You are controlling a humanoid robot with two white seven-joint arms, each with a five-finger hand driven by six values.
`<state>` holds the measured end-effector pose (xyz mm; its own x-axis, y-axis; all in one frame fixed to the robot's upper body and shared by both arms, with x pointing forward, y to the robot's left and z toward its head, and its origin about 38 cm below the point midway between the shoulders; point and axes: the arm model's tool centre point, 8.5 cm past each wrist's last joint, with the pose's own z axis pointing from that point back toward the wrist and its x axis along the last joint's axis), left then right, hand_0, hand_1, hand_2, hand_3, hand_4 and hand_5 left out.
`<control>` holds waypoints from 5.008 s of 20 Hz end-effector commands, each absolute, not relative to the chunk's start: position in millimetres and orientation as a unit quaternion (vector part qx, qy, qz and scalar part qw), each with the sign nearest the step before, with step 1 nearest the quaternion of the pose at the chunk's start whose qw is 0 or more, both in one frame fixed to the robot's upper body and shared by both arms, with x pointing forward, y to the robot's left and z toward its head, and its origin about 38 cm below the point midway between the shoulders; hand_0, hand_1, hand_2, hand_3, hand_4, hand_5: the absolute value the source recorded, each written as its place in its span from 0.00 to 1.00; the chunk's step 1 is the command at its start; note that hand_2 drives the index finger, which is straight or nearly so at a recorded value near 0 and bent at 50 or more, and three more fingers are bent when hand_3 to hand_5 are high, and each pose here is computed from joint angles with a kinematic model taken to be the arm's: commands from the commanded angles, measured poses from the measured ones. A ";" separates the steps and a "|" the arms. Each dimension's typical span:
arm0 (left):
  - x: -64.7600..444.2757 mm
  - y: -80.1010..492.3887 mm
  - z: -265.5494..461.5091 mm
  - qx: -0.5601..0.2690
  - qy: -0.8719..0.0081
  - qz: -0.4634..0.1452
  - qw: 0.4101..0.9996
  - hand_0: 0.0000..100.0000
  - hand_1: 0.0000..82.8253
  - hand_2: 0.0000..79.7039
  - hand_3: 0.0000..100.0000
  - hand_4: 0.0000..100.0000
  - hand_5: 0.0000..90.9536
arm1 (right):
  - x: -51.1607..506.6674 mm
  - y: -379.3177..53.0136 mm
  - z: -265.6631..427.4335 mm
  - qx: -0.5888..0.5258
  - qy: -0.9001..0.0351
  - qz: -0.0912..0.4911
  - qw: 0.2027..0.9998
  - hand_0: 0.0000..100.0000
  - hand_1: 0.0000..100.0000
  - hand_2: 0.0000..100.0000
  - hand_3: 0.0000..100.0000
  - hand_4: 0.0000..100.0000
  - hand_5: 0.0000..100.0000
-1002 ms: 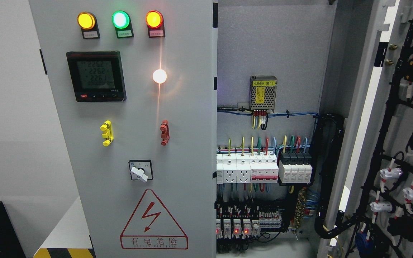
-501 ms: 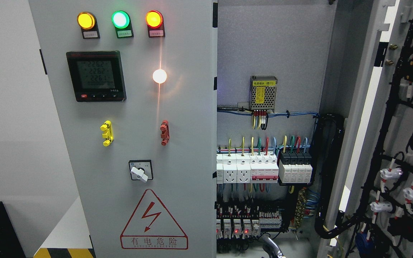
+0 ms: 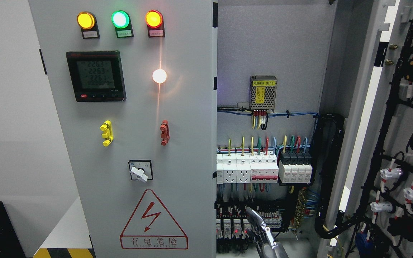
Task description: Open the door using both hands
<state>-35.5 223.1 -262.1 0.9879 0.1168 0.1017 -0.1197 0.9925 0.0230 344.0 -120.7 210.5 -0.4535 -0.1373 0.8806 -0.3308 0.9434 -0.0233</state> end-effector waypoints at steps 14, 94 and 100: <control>-34.3 219.7 -262.3 0.015 -0.053 0.060 0.997 0.00 0.00 0.00 0.00 0.00 0.00 | 421.0 -108.3 256.9 0.115 -0.847 0.119 0.506 0.19 0.00 0.00 0.00 0.00 0.00; -27.0 214.8 -262.8 0.008 -0.060 0.036 0.997 0.00 0.00 0.00 0.00 0.00 0.00 | 504.9 -131.3 291.0 0.237 -0.777 0.154 0.563 0.19 0.00 0.00 0.00 0.00 0.00; -27.0 214.8 -262.8 0.008 -0.060 0.036 0.997 0.00 0.00 0.00 0.00 0.00 0.00 | 507.4 -129.8 288.0 0.252 -0.768 0.176 0.563 0.19 0.00 0.00 0.00 0.00 0.00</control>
<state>-33.5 214.9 -262.3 0.9896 0.1015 0.1023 -0.1036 0.9945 0.0150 499.1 -121.6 295.5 -0.2658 -0.2040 0.9422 -0.5899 0.8074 0.0084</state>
